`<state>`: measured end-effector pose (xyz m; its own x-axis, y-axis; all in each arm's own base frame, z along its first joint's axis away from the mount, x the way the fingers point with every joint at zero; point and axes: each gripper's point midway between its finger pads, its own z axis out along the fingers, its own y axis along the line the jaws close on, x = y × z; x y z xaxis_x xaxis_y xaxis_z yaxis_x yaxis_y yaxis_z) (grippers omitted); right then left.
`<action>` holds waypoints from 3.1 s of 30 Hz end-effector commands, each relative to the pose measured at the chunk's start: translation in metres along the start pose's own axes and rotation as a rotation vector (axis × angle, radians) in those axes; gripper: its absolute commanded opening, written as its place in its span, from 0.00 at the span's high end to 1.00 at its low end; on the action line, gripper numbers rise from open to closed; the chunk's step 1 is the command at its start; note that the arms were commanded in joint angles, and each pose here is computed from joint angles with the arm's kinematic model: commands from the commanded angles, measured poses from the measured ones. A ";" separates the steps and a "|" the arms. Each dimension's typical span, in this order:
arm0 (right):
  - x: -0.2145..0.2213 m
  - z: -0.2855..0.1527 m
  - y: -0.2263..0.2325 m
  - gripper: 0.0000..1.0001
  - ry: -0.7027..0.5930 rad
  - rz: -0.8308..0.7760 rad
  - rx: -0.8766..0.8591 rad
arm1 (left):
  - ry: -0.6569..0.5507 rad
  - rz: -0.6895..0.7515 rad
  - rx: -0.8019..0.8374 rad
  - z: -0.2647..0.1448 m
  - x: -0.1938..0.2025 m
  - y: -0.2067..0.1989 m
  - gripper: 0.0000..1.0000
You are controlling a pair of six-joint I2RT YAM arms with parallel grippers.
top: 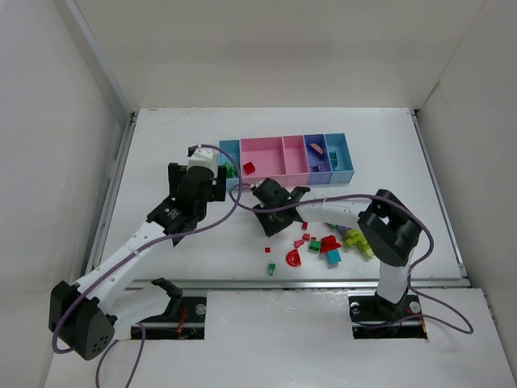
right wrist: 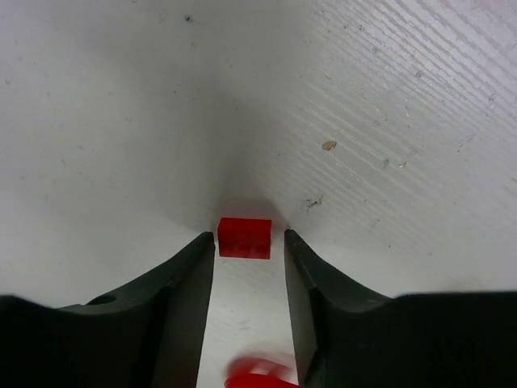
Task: Sort the legos into containers by color
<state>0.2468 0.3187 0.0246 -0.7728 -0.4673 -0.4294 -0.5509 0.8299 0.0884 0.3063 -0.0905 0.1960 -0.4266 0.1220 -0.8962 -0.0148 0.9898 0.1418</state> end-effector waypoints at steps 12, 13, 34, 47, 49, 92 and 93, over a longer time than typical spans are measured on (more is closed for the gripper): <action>-0.029 -0.028 0.005 1.00 -0.119 0.048 0.013 | -0.013 -0.009 -0.008 0.001 0.000 0.001 0.00; -0.040 -0.035 0.002 1.00 -0.145 0.060 0.019 | -0.013 -0.009 -0.008 0.001 0.000 0.001 0.00; -0.252 -0.011 -0.104 0.84 -0.462 0.268 0.045 | -0.013 -0.013 -0.026 0.002 0.004 0.006 0.00; -0.243 -0.063 -0.091 0.21 -0.495 0.105 0.079 | -0.010 -0.022 -0.006 0.003 0.002 0.002 0.00; -0.230 -0.077 -0.076 0.21 -0.488 0.050 0.085 | -0.010 -0.022 -0.006 0.003 0.002 0.002 0.00; 0.037 -0.029 0.043 0.50 -0.027 0.337 0.087 | -0.116 -0.012 0.028 -0.005 -0.004 -0.008 0.00; 0.040 -0.025 0.042 0.52 -0.018 0.335 0.094 | -0.116 -0.012 0.028 -0.005 -0.004 -0.008 0.00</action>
<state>0.1822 0.3291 0.0276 -0.9042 -0.2028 -0.3759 -0.2747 0.9500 0.1482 0.3007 -0.1000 0.1840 -0.3783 0.1475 -0.9139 0.0271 0.9886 0.1484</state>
